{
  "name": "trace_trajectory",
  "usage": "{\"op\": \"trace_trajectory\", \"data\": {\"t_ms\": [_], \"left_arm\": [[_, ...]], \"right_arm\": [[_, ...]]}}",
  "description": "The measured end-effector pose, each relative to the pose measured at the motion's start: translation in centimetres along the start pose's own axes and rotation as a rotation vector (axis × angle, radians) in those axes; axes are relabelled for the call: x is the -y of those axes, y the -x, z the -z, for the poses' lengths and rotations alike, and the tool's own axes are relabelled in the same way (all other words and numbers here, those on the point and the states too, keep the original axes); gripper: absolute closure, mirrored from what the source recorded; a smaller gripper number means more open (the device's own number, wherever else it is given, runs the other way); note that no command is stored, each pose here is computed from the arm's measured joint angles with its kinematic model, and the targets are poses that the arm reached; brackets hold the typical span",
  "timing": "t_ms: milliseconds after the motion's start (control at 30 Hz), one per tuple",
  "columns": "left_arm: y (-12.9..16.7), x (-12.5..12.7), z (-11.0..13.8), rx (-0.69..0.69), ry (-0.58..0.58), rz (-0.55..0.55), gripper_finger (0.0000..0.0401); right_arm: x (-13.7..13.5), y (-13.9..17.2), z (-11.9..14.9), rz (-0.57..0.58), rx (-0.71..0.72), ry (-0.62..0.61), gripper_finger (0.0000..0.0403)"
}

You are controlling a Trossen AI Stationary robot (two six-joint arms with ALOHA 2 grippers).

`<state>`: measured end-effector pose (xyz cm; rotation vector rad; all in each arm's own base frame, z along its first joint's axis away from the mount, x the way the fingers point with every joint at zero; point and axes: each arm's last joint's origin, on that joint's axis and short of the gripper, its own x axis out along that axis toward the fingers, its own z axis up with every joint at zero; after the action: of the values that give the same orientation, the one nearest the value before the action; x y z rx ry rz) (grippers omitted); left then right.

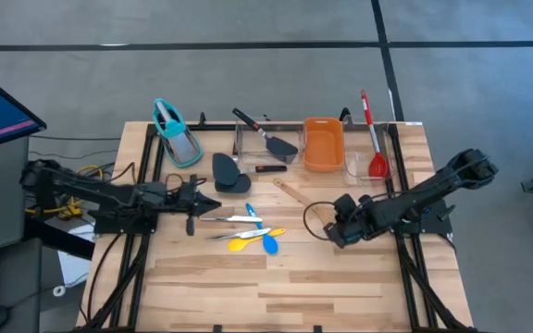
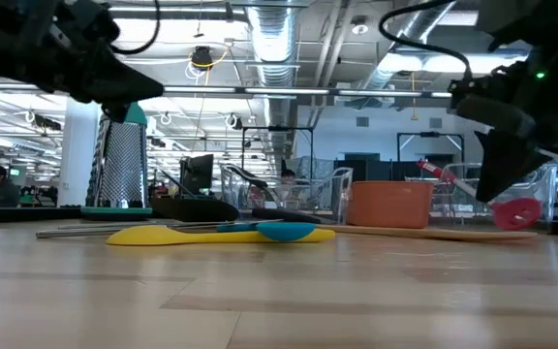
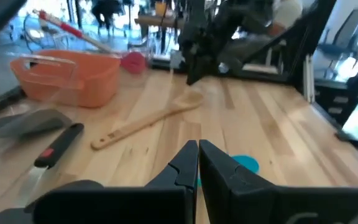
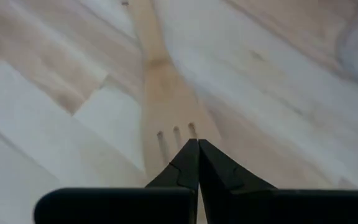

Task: Pick & Place Kitchen Items
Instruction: Put the wooden spatula in the right transparent bin

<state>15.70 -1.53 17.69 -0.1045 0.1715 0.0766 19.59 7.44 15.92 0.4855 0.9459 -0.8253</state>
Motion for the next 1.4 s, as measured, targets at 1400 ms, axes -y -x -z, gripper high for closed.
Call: {"op": "trace_trajectory", "data": {"t_ms": [1400], "left_arm": [[-17.8,-8.4,-2.6,-0.348,-0.38,0.206,0.0398]], "right_arm": [[-1.5,0.2,4.2,-0.026,0.114,-0.059,0.0403]]}}
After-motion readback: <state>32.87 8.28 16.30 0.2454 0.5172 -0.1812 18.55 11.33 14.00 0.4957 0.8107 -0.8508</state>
